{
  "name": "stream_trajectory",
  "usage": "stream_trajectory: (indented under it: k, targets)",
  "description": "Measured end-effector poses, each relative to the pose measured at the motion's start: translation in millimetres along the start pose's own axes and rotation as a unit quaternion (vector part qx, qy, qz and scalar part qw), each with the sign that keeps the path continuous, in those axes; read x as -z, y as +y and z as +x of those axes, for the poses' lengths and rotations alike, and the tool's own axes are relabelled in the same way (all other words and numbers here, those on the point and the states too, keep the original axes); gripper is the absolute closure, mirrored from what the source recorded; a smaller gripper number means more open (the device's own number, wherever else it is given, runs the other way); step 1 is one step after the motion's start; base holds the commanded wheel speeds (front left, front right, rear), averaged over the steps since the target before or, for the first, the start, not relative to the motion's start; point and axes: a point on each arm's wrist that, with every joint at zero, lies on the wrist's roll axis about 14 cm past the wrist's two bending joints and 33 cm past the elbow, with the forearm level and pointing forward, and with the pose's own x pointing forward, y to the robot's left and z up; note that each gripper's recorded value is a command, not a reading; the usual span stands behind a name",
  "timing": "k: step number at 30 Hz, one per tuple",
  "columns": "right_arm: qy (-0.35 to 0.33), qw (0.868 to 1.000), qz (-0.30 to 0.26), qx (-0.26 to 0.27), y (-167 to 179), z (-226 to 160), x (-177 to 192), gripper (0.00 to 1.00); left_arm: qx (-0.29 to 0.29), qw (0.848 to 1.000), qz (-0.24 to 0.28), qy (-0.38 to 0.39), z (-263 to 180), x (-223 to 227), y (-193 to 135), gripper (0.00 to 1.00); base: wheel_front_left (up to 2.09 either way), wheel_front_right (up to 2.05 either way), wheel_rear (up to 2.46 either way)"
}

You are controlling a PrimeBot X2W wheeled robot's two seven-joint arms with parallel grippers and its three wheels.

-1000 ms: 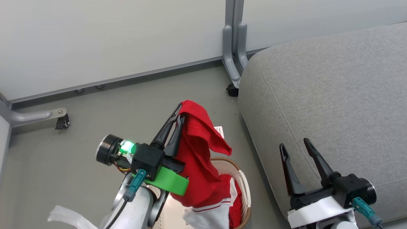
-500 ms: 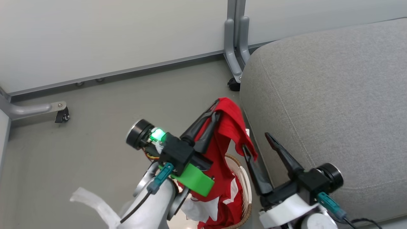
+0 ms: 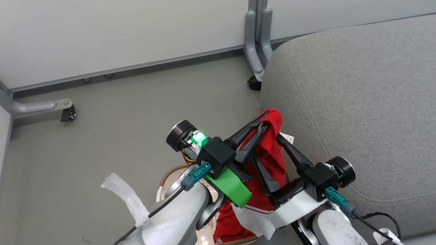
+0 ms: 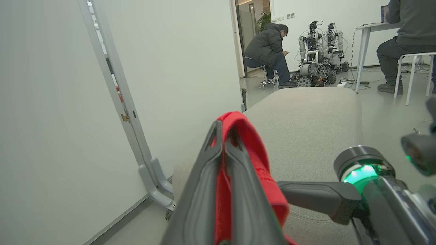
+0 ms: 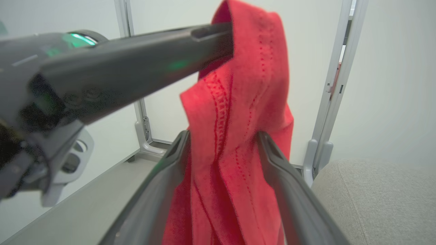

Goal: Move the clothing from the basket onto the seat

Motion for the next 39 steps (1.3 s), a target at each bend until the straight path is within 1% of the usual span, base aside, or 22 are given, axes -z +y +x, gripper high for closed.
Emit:
stream_trajectory:
  k: [1, 2, 3, 4, 7, 17, 18, 19, 20, 21, 28, 34, 39]
  targets:
    - [-0.001, 1.0, -0.001, 0.001, -1, 1, -1, 0.0, 0.001, 1.0, -0.008, 0.002, 0, 1, -2, 1.0, 0.0, 0.0, 0.0]
    - [-0.001, 1.0, -0.002, 0.001, -1, 2, 0, 0.14, 0.001, 1.0, -0.011, 0.005, 0, 3, -3, 1.0, 0.0, 0.0, 0.0]
    - [-0.001, 1.0, -0.002, 0.0, -1, 2, 0, 0.64, 0.001, 1.0, -0.013, 0.007, 0, 4, -3, 1.0, 0.0, 0.0, 0.0]
    - [-0.001, 1.0, 0.003, -0.002, 1, 3, 0, 1.0, 0.002, 1.0, -0.014, 0.008, 0, 4, -4, 1.0, 0.0, 0.0, 0.0]
    - [-0.003, 1.0, 0.012, -0.008, 6, 4, 0, 1.0, 0.0, 1.0, -0.015, 0.009, 1, 5, -4, 1.0, 0.0, 0.0, 0.0]
    - [-0.017, 1.0, 0.009, 0.002, -1, 4, -10, 1.0, -0.018, 1.0, -0.019, 0.017, 1, 8, 3, 1.0, 0.0, 0.0, 0.0]
    - [-0.018, 1.0, 0.009, 0.003, -2, 4, -11, 1.0, -0.021, 0.999, -0.018, 0.017, 0, 8, 4, 0.88, 0.0, 0.0, 0.0]
    - [-0.019, 1.0, 0.009, 0.003, -2, 5, -11, 1.0, -0.025, 0.999, -0.018, 0.017, 0, 8, 6, 0.59, 0.0, 0.0, 0.0]
    - [-0.019, 1.0, 0.009, 0.004, -2, 5, -11, 1.0, -0.027, 0.999, -0.018, 0.017, 0, 8, 7, 0.4, 0.0, 0.0, 0.0]
    - [-0.02, 1.0, 0.009, 0.004, -3, 5, -11, 1.0, -0.032, 0.999, -0.018, 0.017, -1, 8, 9, 0.0, 0.0, 0.0, 0.0]
    - [-0.023, 1.0, 0.011, 0.012, -9, 8, -12, 1.0, -0.061, 0.997, -0.028, 0.022, -8, 13, 24, 0.0, 0.0, 0.0, 0.0]
    - [-0.022, 0.999, 0.011, 0.022, -15, 6, -11, 1.0, -0.119, 0.991, -0.041, 0.034, -30, 23, 48, 0.0, 0.0, 0.0, 0.0]
    - [-0.026, 0.999, 0.011, 0.027, -17, 6, -13, 1.0, -0.173, 0.983, -0.049, 0.044, -57, 31, 64, 0.0, 0.0, 0.0, 0.0]
